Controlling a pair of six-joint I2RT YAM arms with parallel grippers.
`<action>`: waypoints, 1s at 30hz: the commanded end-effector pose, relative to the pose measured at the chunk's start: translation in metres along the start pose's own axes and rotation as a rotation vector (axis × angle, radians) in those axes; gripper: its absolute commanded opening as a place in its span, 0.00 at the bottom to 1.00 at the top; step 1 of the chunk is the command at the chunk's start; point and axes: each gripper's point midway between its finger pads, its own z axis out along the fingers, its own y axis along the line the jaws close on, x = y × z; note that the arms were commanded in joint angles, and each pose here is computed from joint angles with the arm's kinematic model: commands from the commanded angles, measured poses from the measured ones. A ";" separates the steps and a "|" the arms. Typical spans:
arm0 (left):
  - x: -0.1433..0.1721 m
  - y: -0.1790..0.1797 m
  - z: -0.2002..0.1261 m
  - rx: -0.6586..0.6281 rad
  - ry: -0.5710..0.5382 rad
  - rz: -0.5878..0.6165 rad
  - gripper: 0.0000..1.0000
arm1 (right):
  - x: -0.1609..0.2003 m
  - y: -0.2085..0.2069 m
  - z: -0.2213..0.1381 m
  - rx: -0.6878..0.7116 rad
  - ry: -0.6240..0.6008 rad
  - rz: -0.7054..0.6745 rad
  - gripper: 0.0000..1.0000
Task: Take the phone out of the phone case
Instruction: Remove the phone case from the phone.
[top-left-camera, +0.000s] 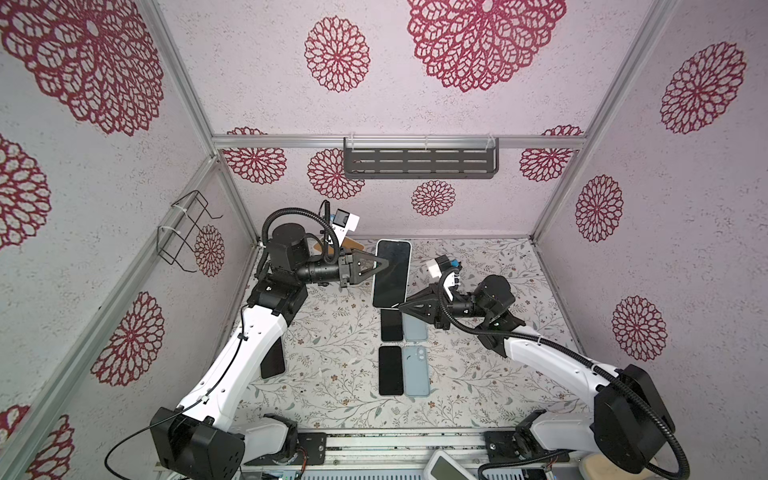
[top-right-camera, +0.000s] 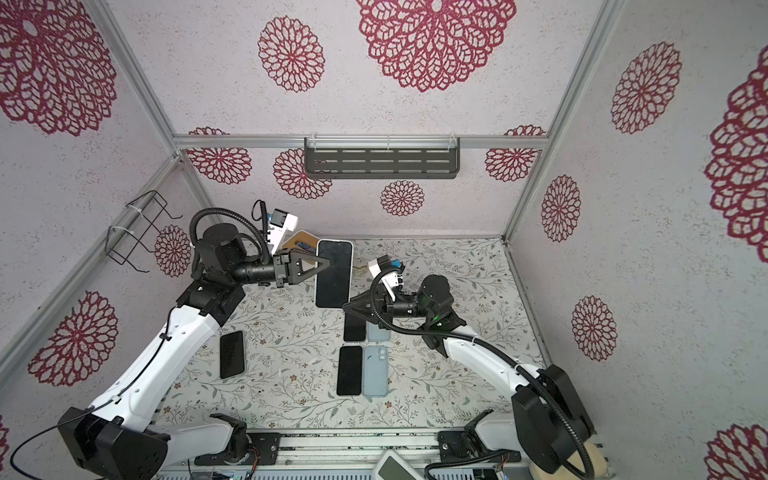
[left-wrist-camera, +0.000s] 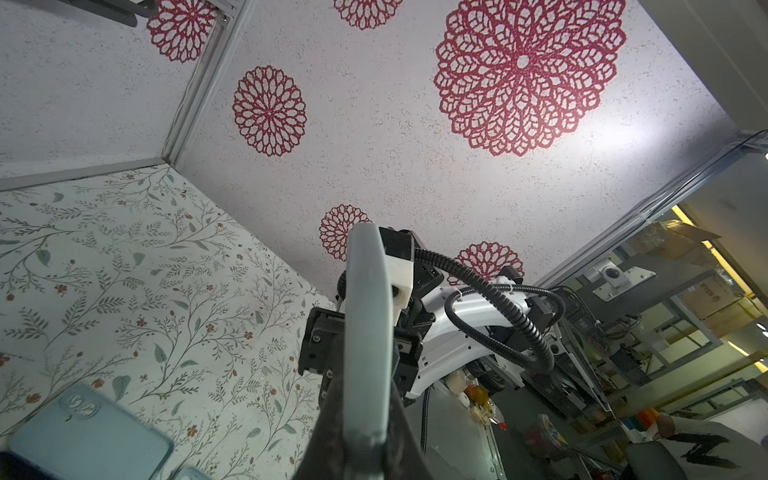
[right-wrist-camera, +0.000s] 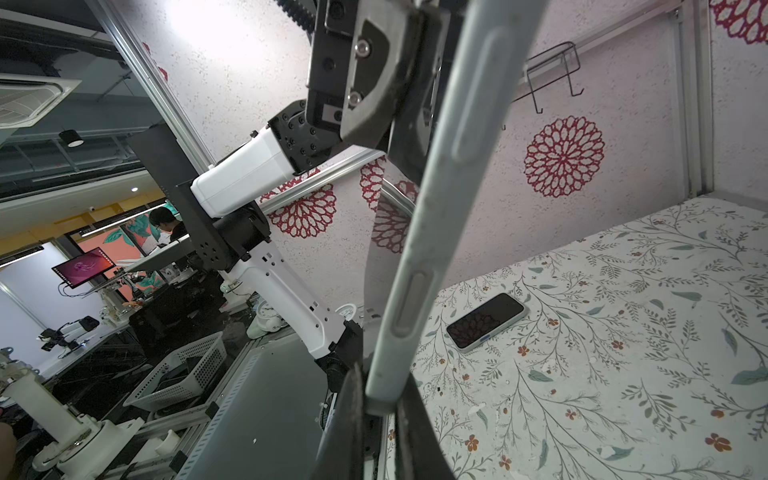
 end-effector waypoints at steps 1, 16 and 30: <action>-0.013 0.004 0.009 -0.024 -0.030 -0.071 0.00 | -0.021 0.016 0.003 -0.034 -0.041 -0.190 0.03; 0.007 0.068 0.050 -0.052 -0.098 -0.469 0.00 | -0.051 0.008 0.003 0.077 -0.099 -0.433 0.00; 0.024 0.065 0.072 -0.012 -0.117 -0.539 0.00 | -0.066 -0.006 -0.019 0.287 -0.232 -0.530 0.00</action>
